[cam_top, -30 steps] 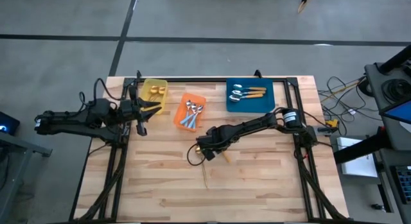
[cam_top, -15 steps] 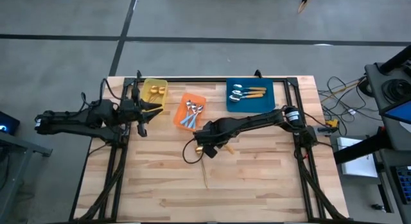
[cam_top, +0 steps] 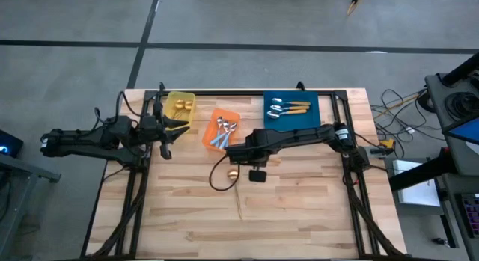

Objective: Sort silverware by color (type)
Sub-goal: Put the yellow spoon into the blue bin

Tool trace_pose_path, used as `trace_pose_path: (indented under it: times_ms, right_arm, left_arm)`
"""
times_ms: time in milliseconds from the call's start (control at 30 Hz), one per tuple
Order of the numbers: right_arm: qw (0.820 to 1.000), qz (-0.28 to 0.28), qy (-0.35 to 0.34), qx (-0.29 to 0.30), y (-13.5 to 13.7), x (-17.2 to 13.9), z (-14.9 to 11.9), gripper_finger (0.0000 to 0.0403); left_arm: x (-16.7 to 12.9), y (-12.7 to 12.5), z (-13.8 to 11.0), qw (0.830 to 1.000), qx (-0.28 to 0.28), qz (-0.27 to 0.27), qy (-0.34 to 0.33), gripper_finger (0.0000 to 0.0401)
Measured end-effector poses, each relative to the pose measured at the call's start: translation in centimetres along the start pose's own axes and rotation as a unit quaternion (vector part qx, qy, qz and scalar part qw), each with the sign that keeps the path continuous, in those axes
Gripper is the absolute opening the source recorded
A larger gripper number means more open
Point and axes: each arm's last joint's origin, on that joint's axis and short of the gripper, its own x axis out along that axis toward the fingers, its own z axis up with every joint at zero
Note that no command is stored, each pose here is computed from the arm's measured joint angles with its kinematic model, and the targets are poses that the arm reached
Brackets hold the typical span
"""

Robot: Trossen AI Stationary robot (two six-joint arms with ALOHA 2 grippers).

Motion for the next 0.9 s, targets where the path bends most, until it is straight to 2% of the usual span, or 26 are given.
trace_pose_path:
  times_ms: [100, 200, 467, 600, 733, 800, 900]
  right_arm:
    - [0.998, -0.001, 0.017, -0.059, -0.8, 0.1, -0.1, 0.0032]
    - [0.995, -0.003, 0.034, -0.089, -2.4, 0.4, -0.2, 0.0032]
    - [0.994, -0.002, 0.047, -0.1, -9.2, 0.6, -0.3, 0.0032]
    - [0.994, 0.003, 0.048, -0.099, -13.1, 0.6, -0.7, 0.0032]
    - [0.995, 0.021, 0.04, -0.093, -17.2, 0.8, -1.5, 0.0032]
    - [0.995, 0.023, 0.032, -0.089, -19.1, 0.9, -1.9, 0.0032]
    - [0.997, 0.017, 0.02, -0.079, -21.9, 1.0, -2.6, 0.0032]
  left_arm:
    - [0.0, 0.0, 0.1, 1.0, 0.017, 0.0, -0.004, 0.0059]
    - [0.0, 0.0, 0.3, 0.999, 0.031, 0.002, -0.017, 0.0059]
    - [-0.1, 0.1, 1.0, 0.994, 0.096, 0.016, -0.051, 0.0059]
    - [-0.1, 0.6, 1.4, 0.987, 0.112, 0.099, -0.052, 0.0059]
    - [-0.3, 1.1, 1.6, 0.972, 0.137, 0.187, -0.037, 0.0059]
    - [-0.4, 1.3, 1.6, 0.967, 0.145, 0.207, -0.03, 0.0059]
    - [-0.4, 1.3, 1.6, 0.966, 0.152, 0.208, -0.028, 0.0059]
